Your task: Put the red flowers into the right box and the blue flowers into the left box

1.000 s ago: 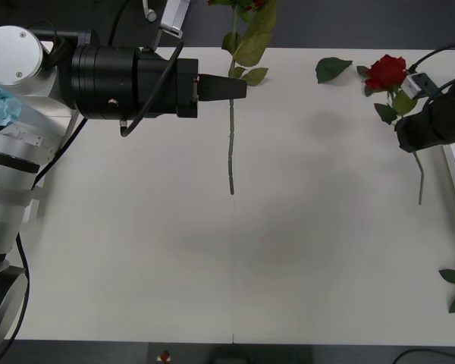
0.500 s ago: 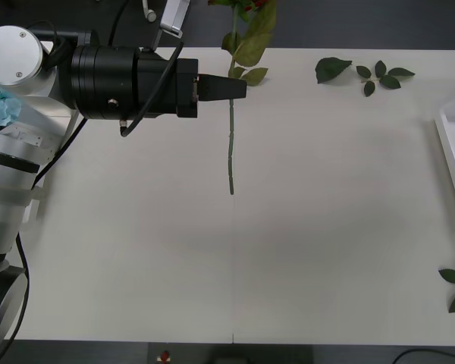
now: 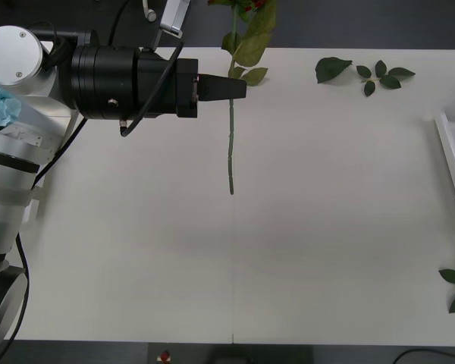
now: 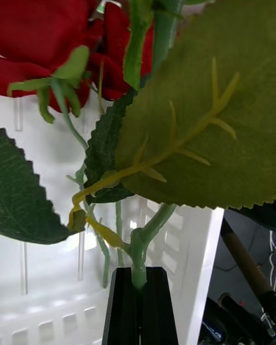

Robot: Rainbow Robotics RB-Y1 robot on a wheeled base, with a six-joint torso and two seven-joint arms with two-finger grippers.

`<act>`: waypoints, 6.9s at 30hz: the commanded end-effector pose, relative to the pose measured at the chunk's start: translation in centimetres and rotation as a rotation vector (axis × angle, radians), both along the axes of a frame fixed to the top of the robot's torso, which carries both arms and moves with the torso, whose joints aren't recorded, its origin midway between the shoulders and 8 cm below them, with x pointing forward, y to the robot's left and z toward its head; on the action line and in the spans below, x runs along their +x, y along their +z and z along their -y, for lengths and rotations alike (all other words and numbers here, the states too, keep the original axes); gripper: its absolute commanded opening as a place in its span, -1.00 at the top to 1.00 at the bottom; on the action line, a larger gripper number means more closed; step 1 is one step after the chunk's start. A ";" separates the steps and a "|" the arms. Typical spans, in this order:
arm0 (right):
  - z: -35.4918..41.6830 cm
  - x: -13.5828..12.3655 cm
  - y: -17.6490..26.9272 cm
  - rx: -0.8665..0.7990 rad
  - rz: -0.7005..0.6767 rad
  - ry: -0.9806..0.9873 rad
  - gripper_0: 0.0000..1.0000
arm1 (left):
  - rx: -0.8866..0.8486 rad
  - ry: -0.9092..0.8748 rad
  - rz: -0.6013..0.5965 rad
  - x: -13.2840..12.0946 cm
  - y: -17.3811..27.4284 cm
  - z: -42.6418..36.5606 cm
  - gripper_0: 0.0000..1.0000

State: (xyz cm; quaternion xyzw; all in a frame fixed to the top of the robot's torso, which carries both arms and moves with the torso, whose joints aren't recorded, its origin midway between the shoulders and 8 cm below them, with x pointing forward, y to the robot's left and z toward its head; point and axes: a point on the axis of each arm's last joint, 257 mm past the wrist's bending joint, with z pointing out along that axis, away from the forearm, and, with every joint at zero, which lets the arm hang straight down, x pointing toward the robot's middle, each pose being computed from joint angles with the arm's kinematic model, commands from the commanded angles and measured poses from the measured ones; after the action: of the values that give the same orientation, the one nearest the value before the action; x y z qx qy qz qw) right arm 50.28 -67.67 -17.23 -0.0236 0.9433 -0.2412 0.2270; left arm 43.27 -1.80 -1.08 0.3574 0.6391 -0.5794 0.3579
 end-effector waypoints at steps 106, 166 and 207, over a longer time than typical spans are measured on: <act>-66.6 -13.4 8.1 1.601 0.527 0.976 -0.95 | -0.010 -0.003 0.038 0.0 2.0 0.0 1.00; -73.7 -9.3 7.7 1.609 0.480 1.057 1.00 | -0.010 -0.003 0.038 0.0 2.0 0.0 -1.00; -29.2 -2.4 -1.4 0.696 0.262 0.683 1.00 | 0.379 -0.007 0.640 2.1 -2.7 -15.3 -1.00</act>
State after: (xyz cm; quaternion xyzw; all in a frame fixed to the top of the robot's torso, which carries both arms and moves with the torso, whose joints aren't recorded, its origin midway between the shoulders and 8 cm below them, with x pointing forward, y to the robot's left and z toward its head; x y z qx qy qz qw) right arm 48.13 -35.60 -18.36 -0.2202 0.8623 0.2052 0.4073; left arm 45.63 13.02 -4.37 0.5614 0.5989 -0.3244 0.4700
